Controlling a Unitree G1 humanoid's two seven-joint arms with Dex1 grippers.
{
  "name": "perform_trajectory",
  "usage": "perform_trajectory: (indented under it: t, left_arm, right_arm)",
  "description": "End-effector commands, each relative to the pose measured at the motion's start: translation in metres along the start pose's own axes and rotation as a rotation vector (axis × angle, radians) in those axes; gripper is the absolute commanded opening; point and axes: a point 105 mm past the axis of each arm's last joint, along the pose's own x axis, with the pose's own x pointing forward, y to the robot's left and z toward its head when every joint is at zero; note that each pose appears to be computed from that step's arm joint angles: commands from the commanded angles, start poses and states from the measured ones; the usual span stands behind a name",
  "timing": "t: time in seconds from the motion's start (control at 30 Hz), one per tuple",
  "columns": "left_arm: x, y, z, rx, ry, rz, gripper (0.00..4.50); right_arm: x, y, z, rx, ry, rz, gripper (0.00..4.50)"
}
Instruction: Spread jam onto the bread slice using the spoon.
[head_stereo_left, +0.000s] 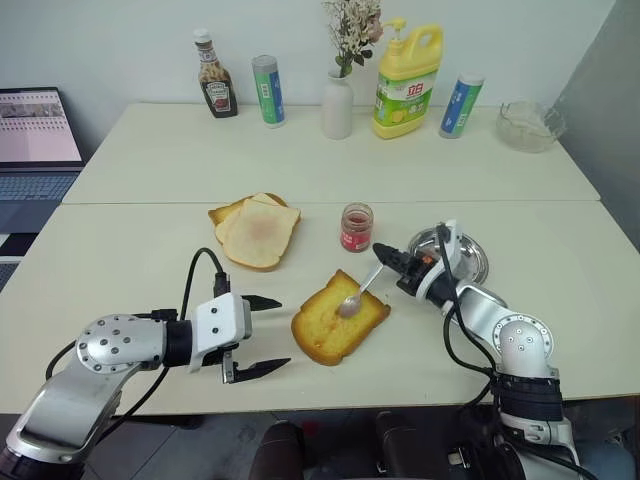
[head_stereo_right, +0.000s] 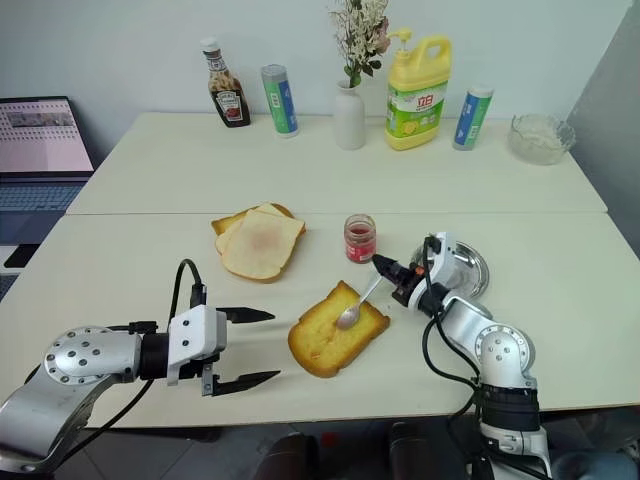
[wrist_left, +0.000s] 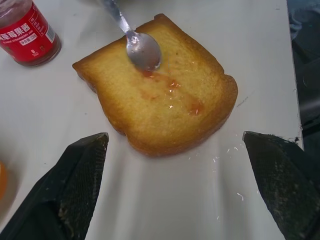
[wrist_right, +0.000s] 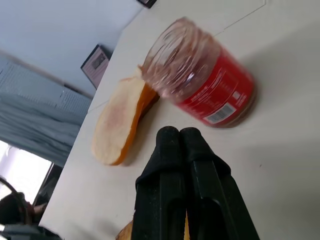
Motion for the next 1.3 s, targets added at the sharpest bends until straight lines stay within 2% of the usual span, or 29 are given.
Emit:
perform_trajectory:
  t: [0.03,0.2,0.37,0.67,0.83,1.03,1.17,1.3]
  left_arm:
    - [0.0,0.003,0.006,0.033,-0.019,0.009,4.5]
    - [0.001,0.003,0.006,0.033,-0.019,0.009,4.5]
    - [0.003,0.002,0.006,0.032,-0.024,0.006,4.5]
    - [0.004,0.002,0.007,0.035,-0.024,0.003,4.5]
    - [0.004,0.002,0.007,0.035,-0.027,0.001,4.5]
    - [0.004,0.003,0.007,0.039,-0.028,0.004,4.5]
    - [0.005,0.005,0.01,0.039,-0.04,0.006,4.5]
    - [0.003,0.009,0.019,0.023,-0.073,0.01,4.5]
  right_arm:
    - [-0.001,0.004,0.019,0.02,-0.071,0.003,0.03]
    - [-0.004,0.021,0.017,0.051,-0.043,0.086,0.03]
    - [0.003,0.026,0.001,0.081,-0.007,0.085,0.03]
    - [0.001,0.01,-0.019,0.052,0.087,0.023,0.03]
    - [-0.014,-0.006,-0.008,0.036,0.1,-0.018,0.03]
    - [-0.028,-0.005,-0.001,-0.011,0.116,0.004,0.03]
    - [-0.032,0.013,0.018,-0.055,0.052,0.085,0.03]
    - [-0.039,0.018,0.043,-0.086,-0.031,0.098,0.03]
